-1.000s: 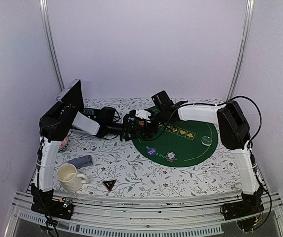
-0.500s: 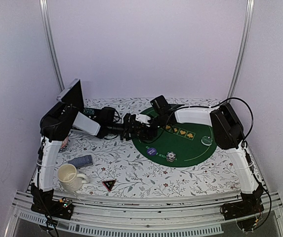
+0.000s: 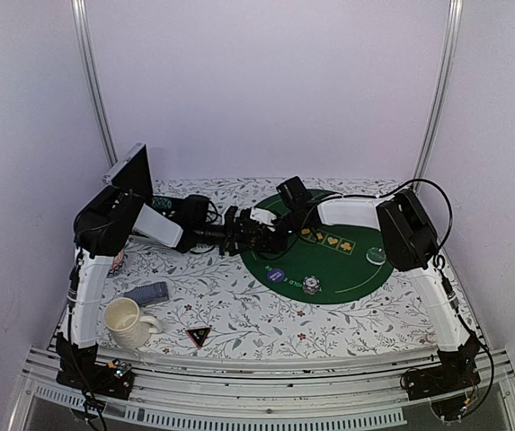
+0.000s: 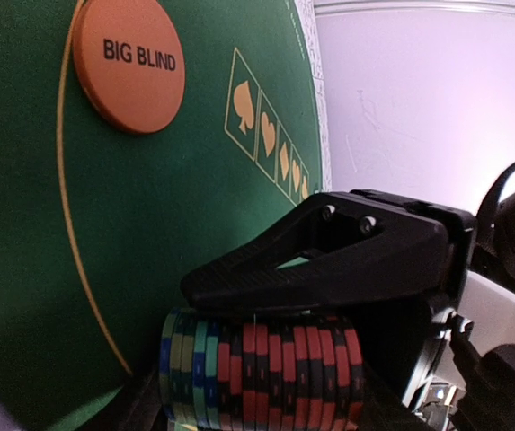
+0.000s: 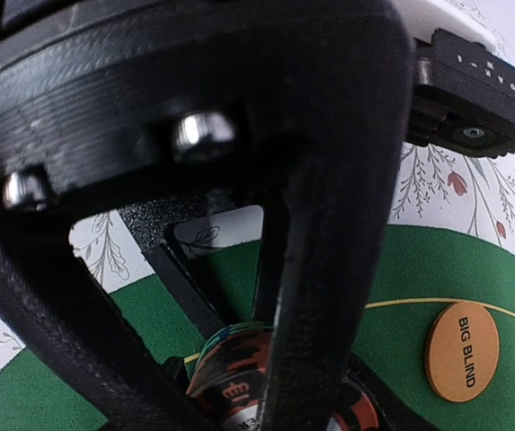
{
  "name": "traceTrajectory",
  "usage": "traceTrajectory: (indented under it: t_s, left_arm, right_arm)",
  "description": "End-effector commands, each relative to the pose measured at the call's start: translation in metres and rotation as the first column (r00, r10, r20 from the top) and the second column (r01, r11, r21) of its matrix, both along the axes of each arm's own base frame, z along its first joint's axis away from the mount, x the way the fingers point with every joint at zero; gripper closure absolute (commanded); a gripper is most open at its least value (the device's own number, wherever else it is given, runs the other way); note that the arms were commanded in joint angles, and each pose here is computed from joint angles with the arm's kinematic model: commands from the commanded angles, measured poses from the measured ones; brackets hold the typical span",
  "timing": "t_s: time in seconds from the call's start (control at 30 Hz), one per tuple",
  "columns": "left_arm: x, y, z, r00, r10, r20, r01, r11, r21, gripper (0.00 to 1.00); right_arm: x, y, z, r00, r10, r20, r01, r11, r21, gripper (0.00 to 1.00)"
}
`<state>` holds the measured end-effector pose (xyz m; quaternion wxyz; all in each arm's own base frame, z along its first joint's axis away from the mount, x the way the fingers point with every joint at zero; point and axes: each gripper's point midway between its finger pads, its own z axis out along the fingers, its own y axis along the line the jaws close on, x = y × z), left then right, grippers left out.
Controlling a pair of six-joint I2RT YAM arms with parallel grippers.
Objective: Distribute texas hold em gaming equipment
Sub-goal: Pass from the left arm to the right
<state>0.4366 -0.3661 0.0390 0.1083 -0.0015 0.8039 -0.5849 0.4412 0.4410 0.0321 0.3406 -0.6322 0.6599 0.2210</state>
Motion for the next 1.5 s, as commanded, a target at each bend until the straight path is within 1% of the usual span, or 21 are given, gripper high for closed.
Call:
traceTrajectory:
  t_s: [0.0, 0.23, 0.43, 0.53, 0.6, 0.67, 0.8, 1.07, 1.27, 1.33, 1.47]
  left_arm:
    - [-0.004, 0.0, -0.02, 1.0, 0.0, -0.026, 0.001, 1.0, 0.013, 1.0]
    - [-0.004, 0.0, -0.021, 0.999, 0.002, -0.032, -0.002, 1.0, 0.012, 1.0]
    - [-0.005, 0.0, -0.023, 0.999, 0.004, -0.038, -0.003, 1.0, 0.015, 1.0]
    - [-0.006, 0.0, -0.026, 0.999, 0.001, -0.044, -0.001, 1.0, 0.016, 1.0]
    - [-0.006, 0.001, -0.027, 0.999, 0.004, -0.048, -0.003, 1.0, 0.018, 0.95]
    - [-0.005, 0.001, -0.028, 0.999, 0.009, -0.051, -0.008, 1.0, 0.024, 0.9]
    - [-0.003, 0.001, -0.027, 0.999, 0.012, -0.053, -0.01, 0.999, 0.03, 0.77]
    - [-0.001, 0.001, -0.022, 0.999, 0.021, -0.047, -0.019, 0.999, 0.033, 0.6]
    - [0.001, 0.005, -0.019, 0.999, 0.032, -0.042, -0.031, 0.999, 0.033, 0.52]
    - [0.003, 0.008, -0.018, 0.998, 0.04, -0.039, -0.039, 0.999, 0.033, 0.47]
    - [0.003, 0.01, -0.016, 0.998, 0.043, -0.036, -0.042, 0.999, 0.032, 0.44]
  right_arm:
    - [-0.001, 0.002, -0.01, 0.999, 0.01, -0.043, -0.009, 1.0, 0.019, 0.47]
    - [0.0, 0.003, -0.009, 0.999, 0.007, -0.038, -0.006, 1.0, 0.02, 0.55]
    - [0.001, 0.004, -0.009, 0.999, 0.001, -0.039, 0.0, 1.0, 0.022, 0.71]
    - [0.002, 0.004, -0.006, 0.999, -0.002, -0.037, 0.003, 1.0, 0.024, 0.77]
    - [0.003, 0.004, -0.004, 1.0, -0.006, -0.031, 0.007, 1.0, 0.026, 0.8]
    - [0.005, 0.003, -0.001, 1.0, -0.015, -0.021, 0.015, 1.0, 0.022, 0.86]
    - [0.007, 0.001, 0.002, 1.0, -0.029, -0.012, 0.029, 1.0, 0.011, 0.93]
    - [0.006, -0.002, 0.0, 0.999, -0.035, -0.019, 0.035, 0.999, -0.001, 0.97]
    - [0.005, -0.002, 0.002, 0.999, -0.036, -0.022, 0.037, 0.999, 0.002, 0.97]
    - [0.006, -0.002, 0.003, 0.999, -0.037, -0.017, 0.037, 0.999, 0.0, 0.98]
    - [0.003, -0.003, 0.002, 0.999, -0.032, -0.021, 0.032, 0.999, -0.002, 0.98]
